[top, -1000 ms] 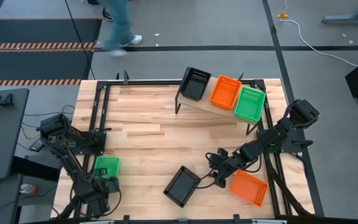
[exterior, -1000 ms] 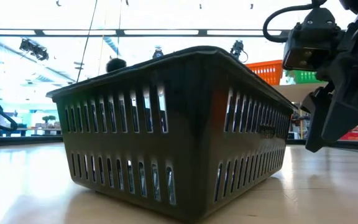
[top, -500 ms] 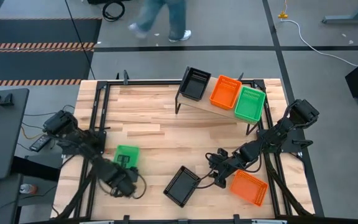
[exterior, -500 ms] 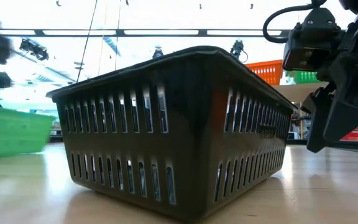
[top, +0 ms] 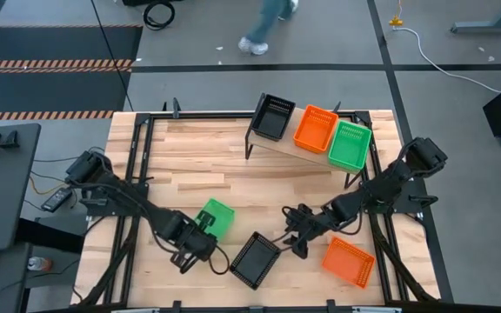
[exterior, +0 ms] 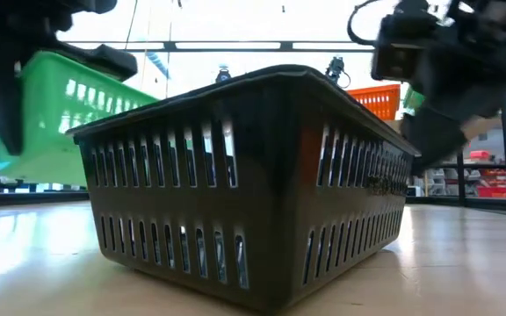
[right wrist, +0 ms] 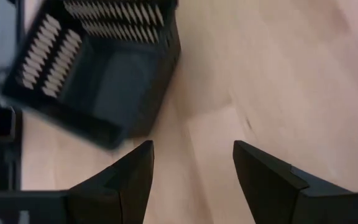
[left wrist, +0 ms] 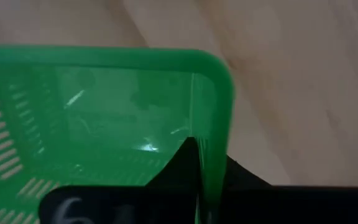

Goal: Stack baskets on shelf by color
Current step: Stack the green bin on top of the stacked green bins on the shelf

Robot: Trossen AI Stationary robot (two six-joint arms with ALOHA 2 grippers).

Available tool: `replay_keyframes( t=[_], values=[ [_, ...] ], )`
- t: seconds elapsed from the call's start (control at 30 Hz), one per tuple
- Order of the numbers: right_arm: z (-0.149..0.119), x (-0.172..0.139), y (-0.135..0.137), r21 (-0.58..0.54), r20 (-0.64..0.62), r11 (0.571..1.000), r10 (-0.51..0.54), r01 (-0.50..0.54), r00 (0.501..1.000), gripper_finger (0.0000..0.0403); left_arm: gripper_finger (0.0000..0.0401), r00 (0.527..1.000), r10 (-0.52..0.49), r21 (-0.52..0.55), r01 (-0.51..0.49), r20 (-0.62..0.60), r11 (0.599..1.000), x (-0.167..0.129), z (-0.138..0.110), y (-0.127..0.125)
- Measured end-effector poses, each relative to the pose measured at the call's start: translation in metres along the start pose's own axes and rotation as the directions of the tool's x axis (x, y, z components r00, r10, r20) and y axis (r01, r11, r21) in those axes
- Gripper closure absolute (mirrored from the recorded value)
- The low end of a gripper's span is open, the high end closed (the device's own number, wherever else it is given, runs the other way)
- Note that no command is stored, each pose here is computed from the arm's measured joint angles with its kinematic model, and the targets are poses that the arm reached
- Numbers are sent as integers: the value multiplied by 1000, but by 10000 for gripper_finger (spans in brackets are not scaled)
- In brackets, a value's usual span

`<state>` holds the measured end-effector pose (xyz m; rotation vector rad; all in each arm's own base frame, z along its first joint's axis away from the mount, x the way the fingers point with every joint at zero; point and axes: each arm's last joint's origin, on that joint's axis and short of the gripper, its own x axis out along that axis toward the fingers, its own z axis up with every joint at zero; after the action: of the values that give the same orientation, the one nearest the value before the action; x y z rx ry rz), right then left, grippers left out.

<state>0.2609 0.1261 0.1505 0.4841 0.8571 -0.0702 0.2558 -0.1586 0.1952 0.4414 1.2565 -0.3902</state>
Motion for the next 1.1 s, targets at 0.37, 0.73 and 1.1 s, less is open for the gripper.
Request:
replay_keyframes(
  t=[0.37, 0.73, 1.1],
  values=[
    [94, -22, 6, -4, 78, 998, -66, 67, 995, 177, 400, 1000, 15, 189, -15, 3, 982, 12, 4, 9],
    [129, -45, 9, -9, 73, 992, -128, 129, 989, 180, 400, 995, 104, 284, -98, -7, 954, 18, 27, 28],
    [125, -17, 2, 23, 14, 987, -161, 161, 987, 180, 399, 988, 143, 343, -116, -53, 932, 23, 56, 39]
  ],
)
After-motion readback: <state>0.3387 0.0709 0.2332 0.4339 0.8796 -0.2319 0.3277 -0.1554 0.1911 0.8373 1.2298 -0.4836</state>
